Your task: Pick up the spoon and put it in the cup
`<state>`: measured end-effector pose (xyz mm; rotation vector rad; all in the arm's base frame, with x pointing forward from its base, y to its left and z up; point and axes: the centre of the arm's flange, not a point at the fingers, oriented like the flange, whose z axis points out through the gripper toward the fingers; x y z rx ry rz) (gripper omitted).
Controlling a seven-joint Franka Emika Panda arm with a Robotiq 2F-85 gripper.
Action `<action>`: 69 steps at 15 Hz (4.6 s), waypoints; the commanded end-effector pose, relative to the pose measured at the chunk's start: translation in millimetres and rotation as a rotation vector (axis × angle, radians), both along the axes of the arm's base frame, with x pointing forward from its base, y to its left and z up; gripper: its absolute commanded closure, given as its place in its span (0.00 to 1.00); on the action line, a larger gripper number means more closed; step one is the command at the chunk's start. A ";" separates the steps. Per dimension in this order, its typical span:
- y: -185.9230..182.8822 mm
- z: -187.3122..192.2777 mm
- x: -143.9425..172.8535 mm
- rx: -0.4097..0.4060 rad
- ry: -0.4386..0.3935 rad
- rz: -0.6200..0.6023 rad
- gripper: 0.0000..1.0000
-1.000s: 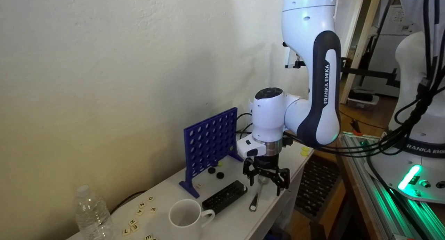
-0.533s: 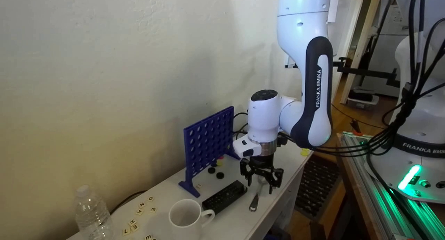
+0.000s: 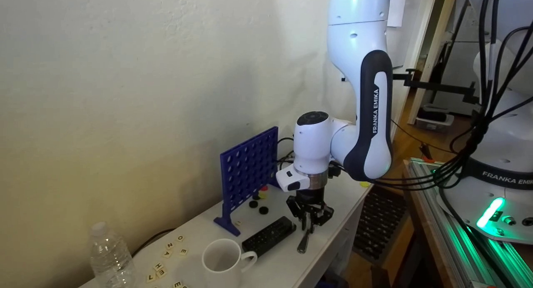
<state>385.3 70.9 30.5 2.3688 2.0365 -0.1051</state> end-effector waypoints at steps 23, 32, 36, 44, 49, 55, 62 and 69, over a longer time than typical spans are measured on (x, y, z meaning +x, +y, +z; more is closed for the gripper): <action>224.6 199.1 -47.9 0.820 -0.223 -0.009 0.97; 184.1 184.2 14.5 0.994 -0.413 -0.486 0.97; 174.6 188.4 15.9 0.971 -0.403 -0.445 0.90; 173.4 161.0 21.6 1.008 -0.447 -0.545 0.97; 169.5 142.6 17.9 1.106 -0.523 -0.553 0.97; 179.0 123.2 40.4 1.154 -0.608 -0.523 0.97; 167.2 99.9 62.0 1.113 -0.691 -0.531 0.97; 149.9 84.7 62.8 1.067 -0.653 -0.565 0.97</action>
